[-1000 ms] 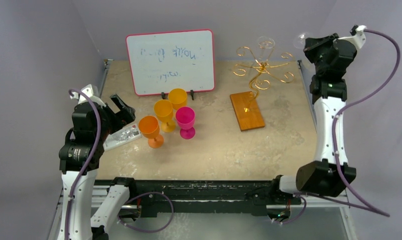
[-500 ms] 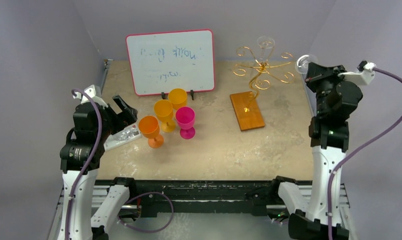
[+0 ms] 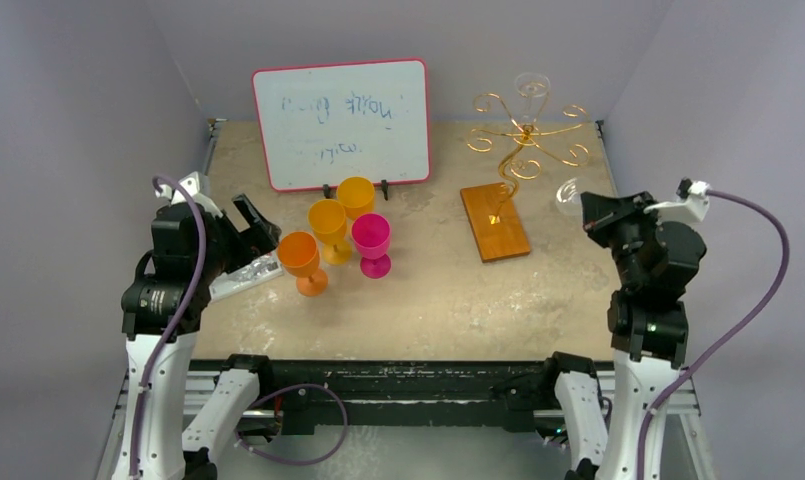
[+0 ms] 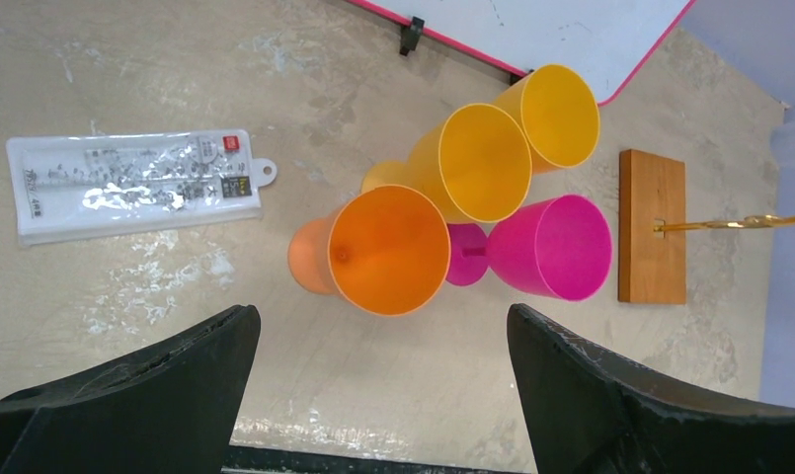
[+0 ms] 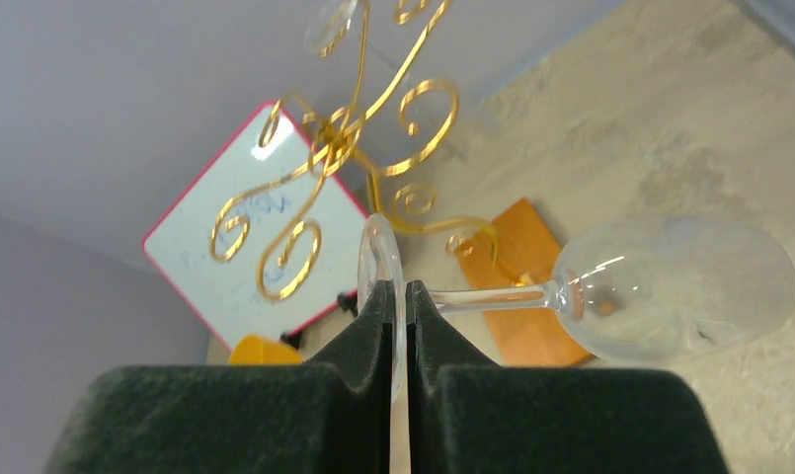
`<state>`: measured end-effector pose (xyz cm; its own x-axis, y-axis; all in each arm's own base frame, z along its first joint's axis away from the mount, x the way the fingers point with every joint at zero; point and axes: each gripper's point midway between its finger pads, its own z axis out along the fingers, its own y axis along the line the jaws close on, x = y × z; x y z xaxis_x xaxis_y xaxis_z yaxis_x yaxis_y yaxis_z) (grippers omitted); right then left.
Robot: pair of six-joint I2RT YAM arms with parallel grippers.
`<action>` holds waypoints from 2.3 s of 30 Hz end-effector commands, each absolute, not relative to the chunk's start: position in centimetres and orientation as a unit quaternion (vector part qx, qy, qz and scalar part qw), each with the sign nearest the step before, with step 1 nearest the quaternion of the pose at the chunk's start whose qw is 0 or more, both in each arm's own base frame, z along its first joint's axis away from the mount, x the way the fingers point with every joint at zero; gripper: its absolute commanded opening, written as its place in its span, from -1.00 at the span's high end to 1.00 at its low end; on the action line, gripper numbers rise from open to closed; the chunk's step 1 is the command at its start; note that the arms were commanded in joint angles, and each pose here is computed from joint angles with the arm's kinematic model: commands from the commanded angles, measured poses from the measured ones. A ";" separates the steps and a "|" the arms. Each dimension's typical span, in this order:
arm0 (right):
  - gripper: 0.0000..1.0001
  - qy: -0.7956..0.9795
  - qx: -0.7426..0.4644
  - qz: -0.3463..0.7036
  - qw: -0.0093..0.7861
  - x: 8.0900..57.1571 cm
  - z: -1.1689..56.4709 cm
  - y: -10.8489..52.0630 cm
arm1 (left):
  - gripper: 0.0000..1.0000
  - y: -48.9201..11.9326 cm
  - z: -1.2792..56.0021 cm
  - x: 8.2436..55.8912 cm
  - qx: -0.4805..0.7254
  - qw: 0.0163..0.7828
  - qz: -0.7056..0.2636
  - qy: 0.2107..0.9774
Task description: Take the wine glass off the wine glass rack
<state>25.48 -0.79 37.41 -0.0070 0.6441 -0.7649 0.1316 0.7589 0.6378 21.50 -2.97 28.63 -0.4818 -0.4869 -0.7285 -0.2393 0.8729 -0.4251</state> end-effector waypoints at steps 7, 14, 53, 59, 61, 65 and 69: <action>1.00 0.736 0.127 0.377 0.547 20.2 31.4 8.5 | -0.92 -5.8 27.9 17.9 -0.151 0.432 -0.199 0.867; 1.00 0.754 0.024 0.478 0.450 16.9 25.5 12.7 | -0.92 -9.5 29.2 15.9 -0.121 0.415 -0.308 0.848; 1.00 0.726 -0.058 0.568 0.383 17.8 25.9 20.7 | -0.93 -26.4 30.8 19.7 -0.008 0.397 -0.371 0.839; 1.00 0.712 -0.094 0.584 0.378 16.4 26.0 21.0 | -0.94 -30.5 29.6 18.8 0.020 0.388 -0.398 0.831; 1.00 0.714 -0.099 0.582 0.377 16.1 25.7 21.0 | -0.94 -32.0 29.4 18.5 0.028 0.377 -0.427 0.821; 1.00 0.709 -0.091 0.587 0.379 15.8 25.3 20.8 | -0.94 -36.2 28.4 16.8 0.090 0.348 -0.486 0.797; 1.00 0.672 -0.103 0.629 0.378 14.5 26.3 21.2 | -0.94 -37.2 26.7 16.7 0.115 0.344 -0.464 0.808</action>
